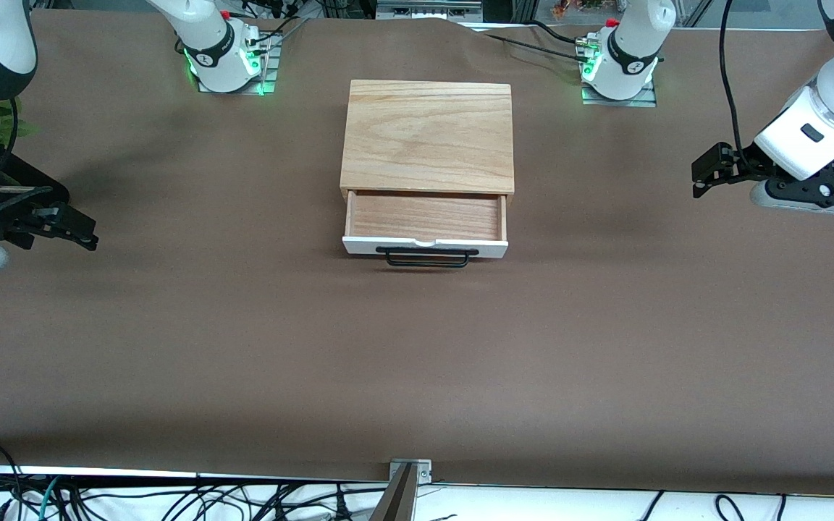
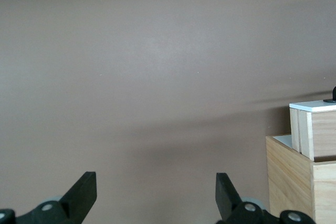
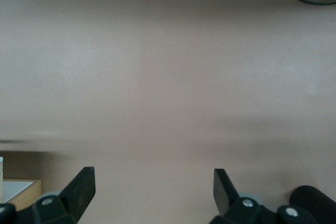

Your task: Close drawer with both arms simultaneously

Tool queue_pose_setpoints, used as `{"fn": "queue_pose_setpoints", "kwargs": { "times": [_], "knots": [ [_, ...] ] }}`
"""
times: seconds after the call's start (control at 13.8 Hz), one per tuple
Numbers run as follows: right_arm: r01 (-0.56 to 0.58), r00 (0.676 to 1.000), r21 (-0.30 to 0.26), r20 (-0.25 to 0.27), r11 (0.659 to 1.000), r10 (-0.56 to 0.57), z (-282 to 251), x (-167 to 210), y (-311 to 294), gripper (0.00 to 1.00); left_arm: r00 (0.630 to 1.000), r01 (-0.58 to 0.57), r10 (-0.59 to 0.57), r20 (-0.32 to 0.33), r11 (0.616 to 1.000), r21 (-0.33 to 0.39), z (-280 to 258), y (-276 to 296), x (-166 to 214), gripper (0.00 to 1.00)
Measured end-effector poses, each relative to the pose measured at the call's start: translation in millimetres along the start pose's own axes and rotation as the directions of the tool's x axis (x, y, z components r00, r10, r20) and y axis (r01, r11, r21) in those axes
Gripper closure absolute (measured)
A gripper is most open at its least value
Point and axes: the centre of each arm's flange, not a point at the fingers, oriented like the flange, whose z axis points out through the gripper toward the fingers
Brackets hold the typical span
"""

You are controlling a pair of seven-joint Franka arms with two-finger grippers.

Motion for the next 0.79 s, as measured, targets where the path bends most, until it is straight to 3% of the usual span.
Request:
{"fn": "queue_pose_setpoints", "kwargs": {
  "times": [0.79],
  "knots": [
    [-0.001,1.000,-0.001,0.006,1.000,0.001,4.1,1.3,0.5,0.00,1.000,0.000,0.000,0.009,1.000,0.000,0.8,-0.2,-1.0,0.00]
  ]
}}
